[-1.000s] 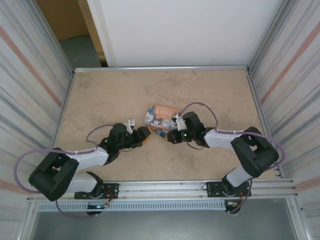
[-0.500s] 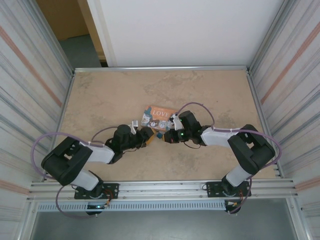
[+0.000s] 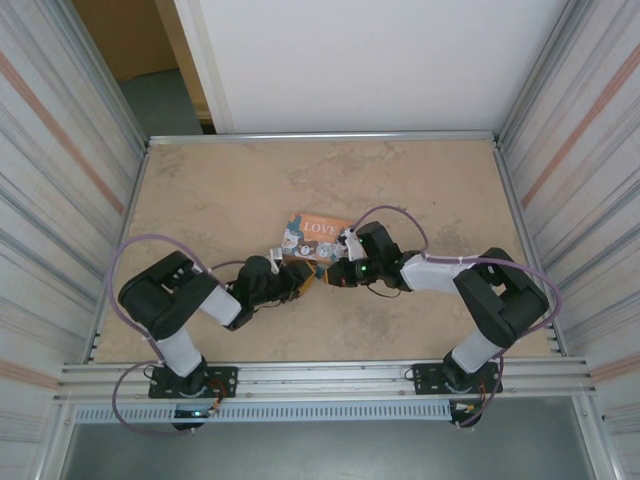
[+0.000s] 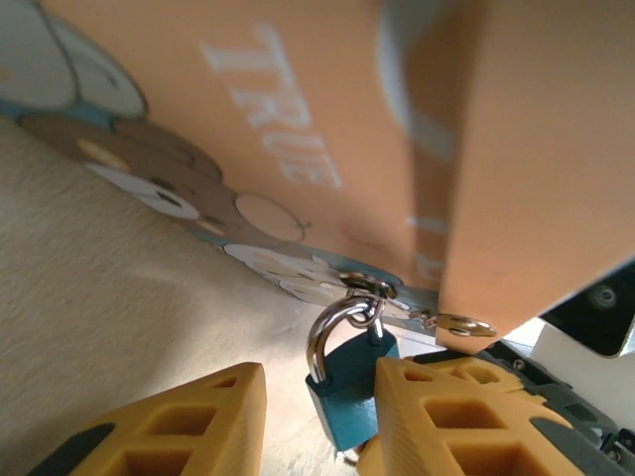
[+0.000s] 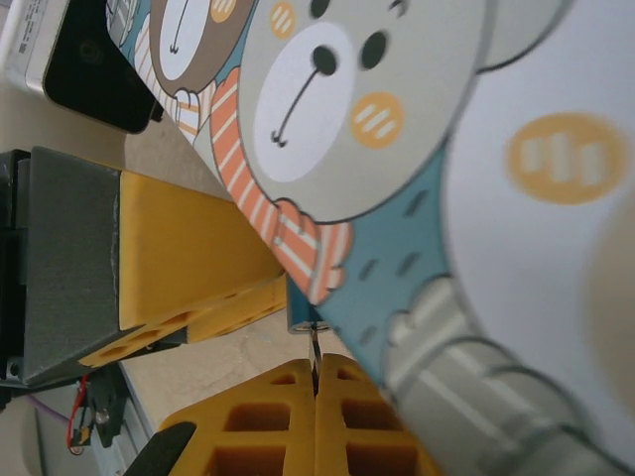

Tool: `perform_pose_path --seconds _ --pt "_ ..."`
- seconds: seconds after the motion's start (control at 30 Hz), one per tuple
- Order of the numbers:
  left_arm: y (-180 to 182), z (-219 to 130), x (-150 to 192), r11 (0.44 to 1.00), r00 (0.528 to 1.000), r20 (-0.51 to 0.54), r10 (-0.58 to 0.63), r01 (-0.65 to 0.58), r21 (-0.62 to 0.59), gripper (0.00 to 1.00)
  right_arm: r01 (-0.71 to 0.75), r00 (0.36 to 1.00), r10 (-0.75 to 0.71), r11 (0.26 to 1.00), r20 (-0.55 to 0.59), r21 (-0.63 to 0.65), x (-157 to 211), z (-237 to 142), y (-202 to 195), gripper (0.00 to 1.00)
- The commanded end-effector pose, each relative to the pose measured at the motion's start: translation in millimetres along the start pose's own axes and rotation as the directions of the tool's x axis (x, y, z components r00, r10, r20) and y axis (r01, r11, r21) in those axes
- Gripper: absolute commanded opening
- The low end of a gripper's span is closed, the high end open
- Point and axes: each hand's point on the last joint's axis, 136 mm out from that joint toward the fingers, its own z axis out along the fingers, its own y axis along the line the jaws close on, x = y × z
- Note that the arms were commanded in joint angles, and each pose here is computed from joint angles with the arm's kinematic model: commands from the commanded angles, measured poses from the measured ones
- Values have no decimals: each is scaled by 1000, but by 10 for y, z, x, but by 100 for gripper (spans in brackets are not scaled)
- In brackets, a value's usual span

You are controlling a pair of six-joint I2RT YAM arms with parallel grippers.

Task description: Unlock the padlock with the key

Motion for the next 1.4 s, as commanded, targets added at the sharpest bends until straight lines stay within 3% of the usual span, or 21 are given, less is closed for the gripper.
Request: perform_pose_path --seconds 0.0,0.43,0.63,0.8,0.93,1.13,1.37 --pt "-88 52 -20 998 1000 23 -10 8 57 32 19 1000 -19 997 8 -73 -110 26 238 0" --pt "-110 163 -26 997 1000 26 -6 4 75 28 -64 998 63 991 -10 -115 -105 60 329 0" --pt "-136 191 -16 997 1000 24 11 -13 80 19 -100 995 99 987 -16 -125 -80 64 338 1" --pt "-145 191 -16 997 999 30 27 -29 73 5 -85 996 87 991 15 -103 -73 -11 308 13" --pt "-195 193 9 997 999 28 47 -48 65 1 -60 997 63 995 36 -78 -58 -101 290 22" --pt "-301 142 25 996 997 31 70 -71 44 0 4 998 -4 1000 68 -5 -18 -288 241 33" --pt "-433 111 94 996 996 18 87 -87 1 0 199 967 -204 979 150 51 -77 -627 411 47"
